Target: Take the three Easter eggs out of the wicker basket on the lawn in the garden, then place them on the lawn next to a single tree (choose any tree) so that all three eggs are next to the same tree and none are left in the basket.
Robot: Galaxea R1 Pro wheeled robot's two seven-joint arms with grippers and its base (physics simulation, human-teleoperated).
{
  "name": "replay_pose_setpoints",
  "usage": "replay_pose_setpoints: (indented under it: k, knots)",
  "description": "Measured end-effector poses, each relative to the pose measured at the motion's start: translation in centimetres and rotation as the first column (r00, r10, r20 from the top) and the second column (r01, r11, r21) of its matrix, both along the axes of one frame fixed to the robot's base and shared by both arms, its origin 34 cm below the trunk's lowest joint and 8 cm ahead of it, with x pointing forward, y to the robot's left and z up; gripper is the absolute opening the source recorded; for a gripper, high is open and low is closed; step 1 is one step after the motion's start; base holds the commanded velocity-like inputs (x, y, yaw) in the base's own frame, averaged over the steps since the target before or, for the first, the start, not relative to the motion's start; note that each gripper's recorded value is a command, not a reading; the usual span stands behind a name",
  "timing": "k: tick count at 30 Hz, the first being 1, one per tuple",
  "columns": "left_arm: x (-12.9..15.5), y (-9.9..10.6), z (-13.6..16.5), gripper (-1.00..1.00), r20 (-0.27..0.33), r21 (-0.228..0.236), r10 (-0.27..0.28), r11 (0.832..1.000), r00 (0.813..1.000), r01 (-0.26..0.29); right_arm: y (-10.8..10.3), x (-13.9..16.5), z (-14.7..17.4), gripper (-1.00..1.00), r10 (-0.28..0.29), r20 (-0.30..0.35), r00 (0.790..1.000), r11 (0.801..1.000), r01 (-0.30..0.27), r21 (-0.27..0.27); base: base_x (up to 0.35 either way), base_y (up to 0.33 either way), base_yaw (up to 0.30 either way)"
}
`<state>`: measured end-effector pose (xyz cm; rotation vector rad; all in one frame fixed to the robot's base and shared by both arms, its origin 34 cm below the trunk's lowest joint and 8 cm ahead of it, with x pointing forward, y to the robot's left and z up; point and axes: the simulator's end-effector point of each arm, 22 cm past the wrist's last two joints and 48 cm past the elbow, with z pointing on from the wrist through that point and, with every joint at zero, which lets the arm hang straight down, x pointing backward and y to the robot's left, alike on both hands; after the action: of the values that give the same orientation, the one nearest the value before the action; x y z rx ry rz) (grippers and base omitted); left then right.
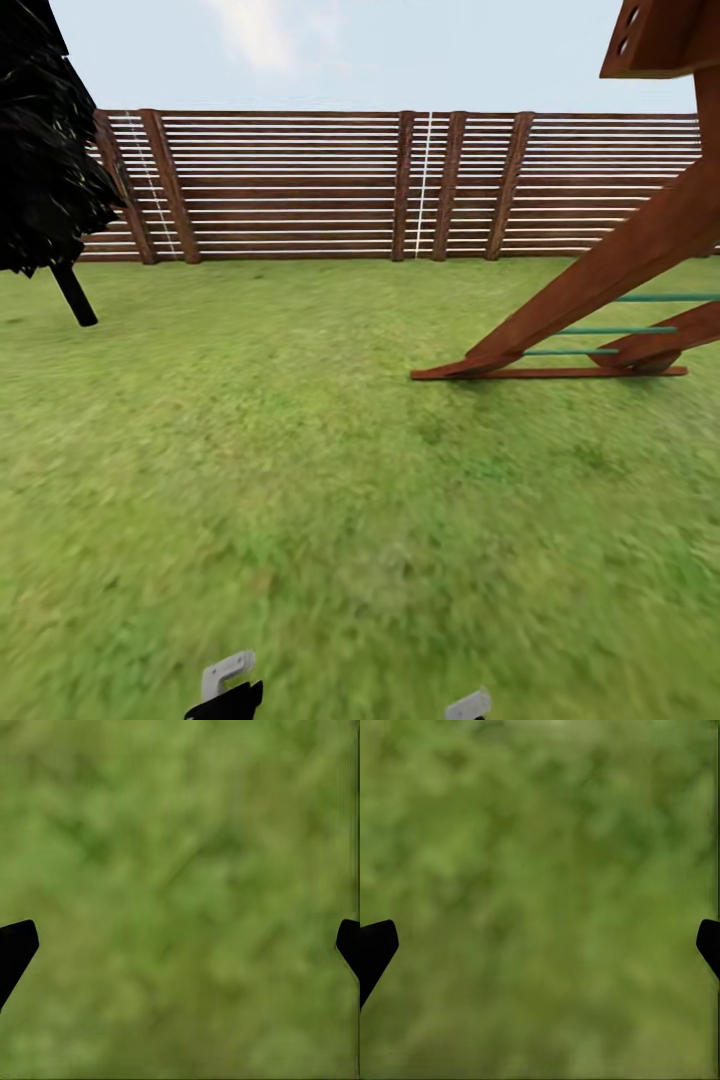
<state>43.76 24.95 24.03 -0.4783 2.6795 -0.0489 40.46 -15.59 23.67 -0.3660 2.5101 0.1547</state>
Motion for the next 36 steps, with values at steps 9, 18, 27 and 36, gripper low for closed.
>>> replay_pose_setpoints:
  k: [9,18,27,36]
  knots:
    - [0.0,0.01,0.0,1.0,0.0,0.0,0.0,1.0,1.0,0.0,0.37,-0.02,0.04,1.0,0.002,0.0,1.0,1.0,-0.002,0.005,0.336,0.0,0.0]
    - [0.03,0.01,0.01,1.0,0.0,0.0,0.0,1.0,1.0,0.0,0.58,-0.03,0.07,1.0,0.005,-0.001,1.0,1.0,-0.005,0.009,0.336,0.0,0.0]
    - [0.0,0.09,0.0,1.0,0.0,0.001,0.0,1.0,1.0,0.0,0.57,-0.04,0.06,1.0,0.005,-0.001,1.0,1.0,-0.005,0.009,0.336,0.0,0.0]
    - [-0.04,0.08,-0.02,1.0,-0.001,0.001,0.0,1.0,1.0,0.0,0.29,0.04,0.06,1.0,0.002,0.001,1.0,1.0,-0.002,0.004,0.336,0.0,0.0]
